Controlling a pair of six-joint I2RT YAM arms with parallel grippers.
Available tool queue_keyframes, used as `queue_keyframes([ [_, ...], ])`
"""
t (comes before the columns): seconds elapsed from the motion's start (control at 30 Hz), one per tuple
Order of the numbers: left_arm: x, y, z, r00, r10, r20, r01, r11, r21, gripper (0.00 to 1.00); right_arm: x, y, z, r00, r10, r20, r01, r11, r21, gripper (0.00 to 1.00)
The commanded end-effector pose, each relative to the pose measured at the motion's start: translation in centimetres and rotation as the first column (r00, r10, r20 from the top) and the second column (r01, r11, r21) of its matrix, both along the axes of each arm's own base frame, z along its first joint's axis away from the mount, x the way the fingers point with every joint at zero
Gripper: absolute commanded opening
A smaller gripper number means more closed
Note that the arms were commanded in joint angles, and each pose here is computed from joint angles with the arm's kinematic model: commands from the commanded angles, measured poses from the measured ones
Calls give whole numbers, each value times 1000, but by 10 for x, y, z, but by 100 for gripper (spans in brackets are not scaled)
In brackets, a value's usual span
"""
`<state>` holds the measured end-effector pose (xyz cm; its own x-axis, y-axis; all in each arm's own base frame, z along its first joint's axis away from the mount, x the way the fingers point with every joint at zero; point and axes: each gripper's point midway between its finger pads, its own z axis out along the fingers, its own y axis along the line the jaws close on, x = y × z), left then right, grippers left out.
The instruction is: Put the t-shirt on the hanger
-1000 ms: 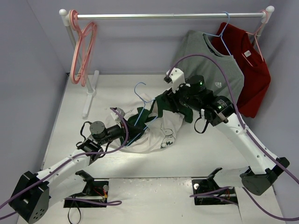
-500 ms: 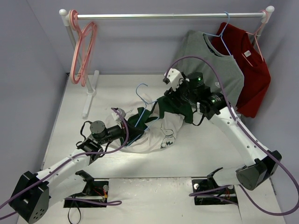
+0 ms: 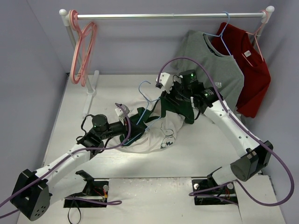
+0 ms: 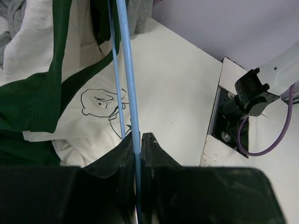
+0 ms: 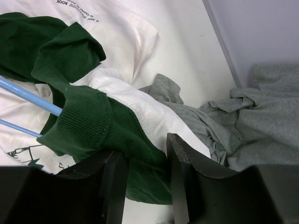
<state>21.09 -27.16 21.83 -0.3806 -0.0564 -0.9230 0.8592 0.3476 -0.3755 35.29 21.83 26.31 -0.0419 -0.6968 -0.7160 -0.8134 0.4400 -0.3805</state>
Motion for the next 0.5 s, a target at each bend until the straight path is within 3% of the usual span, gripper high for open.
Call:
queue_keyframes([
  [0.0, 2, -10, 57, 977, -59, 205, 71, 996, -55, 0, -16, 36, 34, 991, 129, 33, -132, 985, 112, 35],
  [0.47, 13, -20, 67, 970, -108, 220, 108, 994, 12, 0, -51, 63, 53, 970, 240, 50, -245, 953, 180, 41],
])
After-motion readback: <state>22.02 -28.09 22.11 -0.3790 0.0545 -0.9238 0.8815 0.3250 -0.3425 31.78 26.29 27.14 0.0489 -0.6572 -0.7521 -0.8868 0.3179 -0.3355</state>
